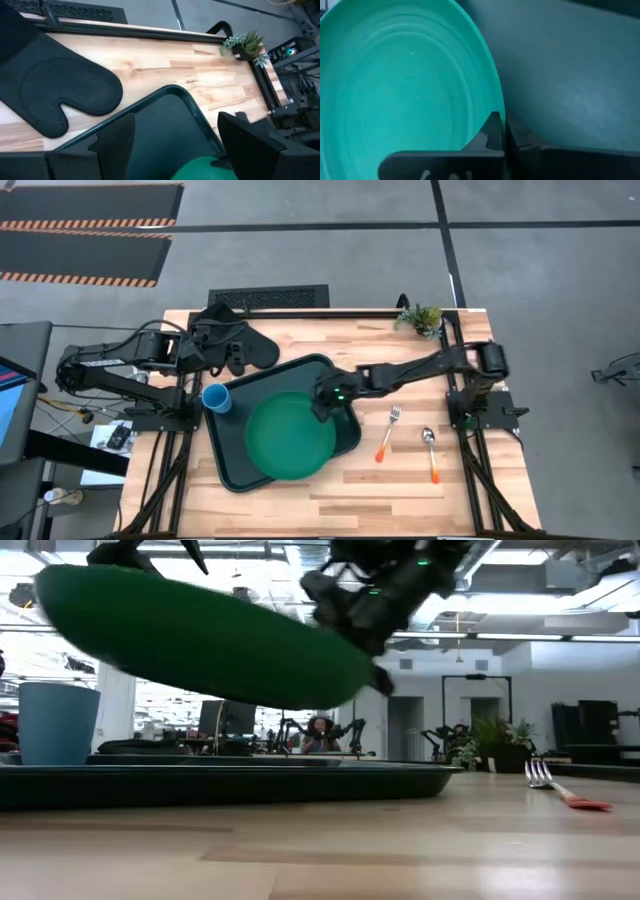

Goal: Pick and place plate/cup/fork/spoon on tray
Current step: Put the green plate on the black tray to the bottom of the blue cup

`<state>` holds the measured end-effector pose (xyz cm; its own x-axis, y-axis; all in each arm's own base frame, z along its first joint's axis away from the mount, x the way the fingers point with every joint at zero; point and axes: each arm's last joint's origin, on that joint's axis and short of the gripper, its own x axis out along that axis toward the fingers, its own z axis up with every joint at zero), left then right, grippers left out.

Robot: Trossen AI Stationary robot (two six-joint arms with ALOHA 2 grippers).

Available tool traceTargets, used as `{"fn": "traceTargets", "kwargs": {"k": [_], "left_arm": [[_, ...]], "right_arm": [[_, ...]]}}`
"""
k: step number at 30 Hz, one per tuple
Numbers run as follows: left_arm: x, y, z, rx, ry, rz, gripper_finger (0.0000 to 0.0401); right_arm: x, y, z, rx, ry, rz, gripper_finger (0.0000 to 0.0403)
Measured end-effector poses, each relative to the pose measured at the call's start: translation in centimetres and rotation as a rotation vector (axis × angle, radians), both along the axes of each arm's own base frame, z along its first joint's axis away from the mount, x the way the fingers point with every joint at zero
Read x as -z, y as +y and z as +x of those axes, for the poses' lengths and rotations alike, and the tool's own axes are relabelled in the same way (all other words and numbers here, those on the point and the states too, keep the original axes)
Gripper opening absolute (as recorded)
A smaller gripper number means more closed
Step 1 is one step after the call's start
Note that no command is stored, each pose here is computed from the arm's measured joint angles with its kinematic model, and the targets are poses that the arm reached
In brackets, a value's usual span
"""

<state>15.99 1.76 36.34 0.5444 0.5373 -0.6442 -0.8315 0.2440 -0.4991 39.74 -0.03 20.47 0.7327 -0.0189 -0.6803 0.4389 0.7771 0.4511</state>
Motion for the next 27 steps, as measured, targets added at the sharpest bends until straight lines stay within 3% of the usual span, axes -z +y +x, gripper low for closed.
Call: {"fn": "traceTargets", "kwargs": {"k": [11, 27], "left_arm": [[0.1, 0.0, -0.1, 0.028, 0.033, 0.02, 0.027], [0.0, 0.0, -0.1, 0.035, 0.036, 0.026, 0.027]], "right_arm": [[0.0, 0.5, 7.6, 0.009, 0.013, 0.017, 0.0004], [3.3, 0.7, 11.2, 0.028, 0.096, 0.038, 0.0008]]}}
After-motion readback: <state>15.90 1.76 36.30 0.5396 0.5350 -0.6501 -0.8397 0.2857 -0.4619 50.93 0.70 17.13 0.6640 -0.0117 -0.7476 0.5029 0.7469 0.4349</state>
